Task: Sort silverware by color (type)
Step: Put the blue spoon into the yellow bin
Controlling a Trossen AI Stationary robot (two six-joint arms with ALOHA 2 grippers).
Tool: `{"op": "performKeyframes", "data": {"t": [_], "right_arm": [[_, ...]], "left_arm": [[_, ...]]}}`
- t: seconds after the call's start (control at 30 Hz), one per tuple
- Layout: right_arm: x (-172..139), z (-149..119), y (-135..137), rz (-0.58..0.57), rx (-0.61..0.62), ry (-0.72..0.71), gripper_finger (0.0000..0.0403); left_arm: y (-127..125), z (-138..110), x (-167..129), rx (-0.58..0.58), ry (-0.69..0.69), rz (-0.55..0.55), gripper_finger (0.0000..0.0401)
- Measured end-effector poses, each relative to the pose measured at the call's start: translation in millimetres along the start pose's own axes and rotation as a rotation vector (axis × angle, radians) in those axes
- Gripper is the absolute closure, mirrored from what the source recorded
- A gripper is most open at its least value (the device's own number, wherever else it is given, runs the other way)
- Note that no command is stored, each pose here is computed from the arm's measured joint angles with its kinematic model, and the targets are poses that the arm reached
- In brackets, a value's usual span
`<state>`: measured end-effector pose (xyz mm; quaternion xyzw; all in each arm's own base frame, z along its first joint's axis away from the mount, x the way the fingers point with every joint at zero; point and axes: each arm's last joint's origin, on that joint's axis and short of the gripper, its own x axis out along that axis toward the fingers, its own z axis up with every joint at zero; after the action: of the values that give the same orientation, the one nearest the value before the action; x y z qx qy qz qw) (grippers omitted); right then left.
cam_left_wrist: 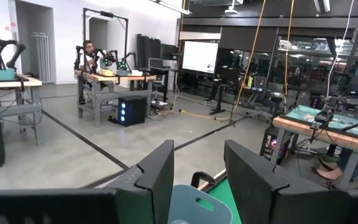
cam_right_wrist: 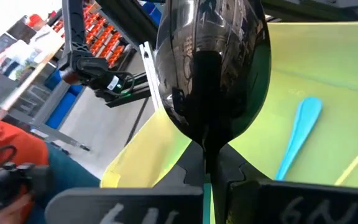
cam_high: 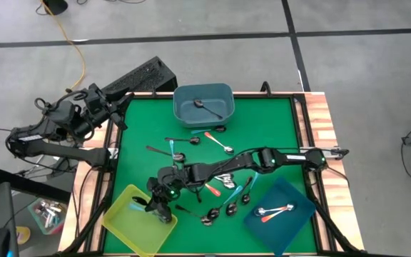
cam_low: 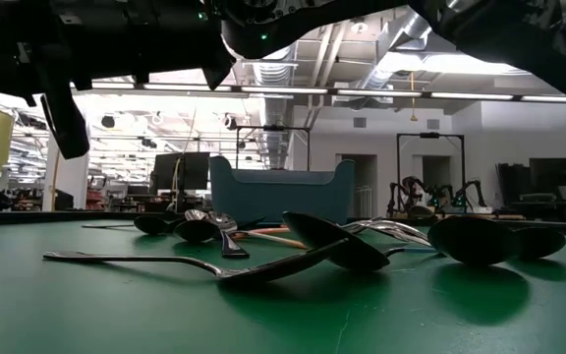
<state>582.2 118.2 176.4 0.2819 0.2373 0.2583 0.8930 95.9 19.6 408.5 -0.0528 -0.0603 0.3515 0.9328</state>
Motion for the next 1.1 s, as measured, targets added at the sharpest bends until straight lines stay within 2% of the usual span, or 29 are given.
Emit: {"op": "performKeyframes", "data": {"t": [0.3,0.87,1.1], "right_arm": [[8,-11,-19,0.004,0.130,-0.017,0.0390],[4,-9,-28,-0.044,0.152,-0.021,0.0382],[5,-9,-26,-0.040,0.103,-0.021,0.0370]], "left_arm": [[0,0,0,0.000,0.000,0.000,0.0276],[0,0,0,-0.001,-0.001,0.000,0.0276],[0,0,0,-0.001,-0.001,0.000,0.0276]]}}
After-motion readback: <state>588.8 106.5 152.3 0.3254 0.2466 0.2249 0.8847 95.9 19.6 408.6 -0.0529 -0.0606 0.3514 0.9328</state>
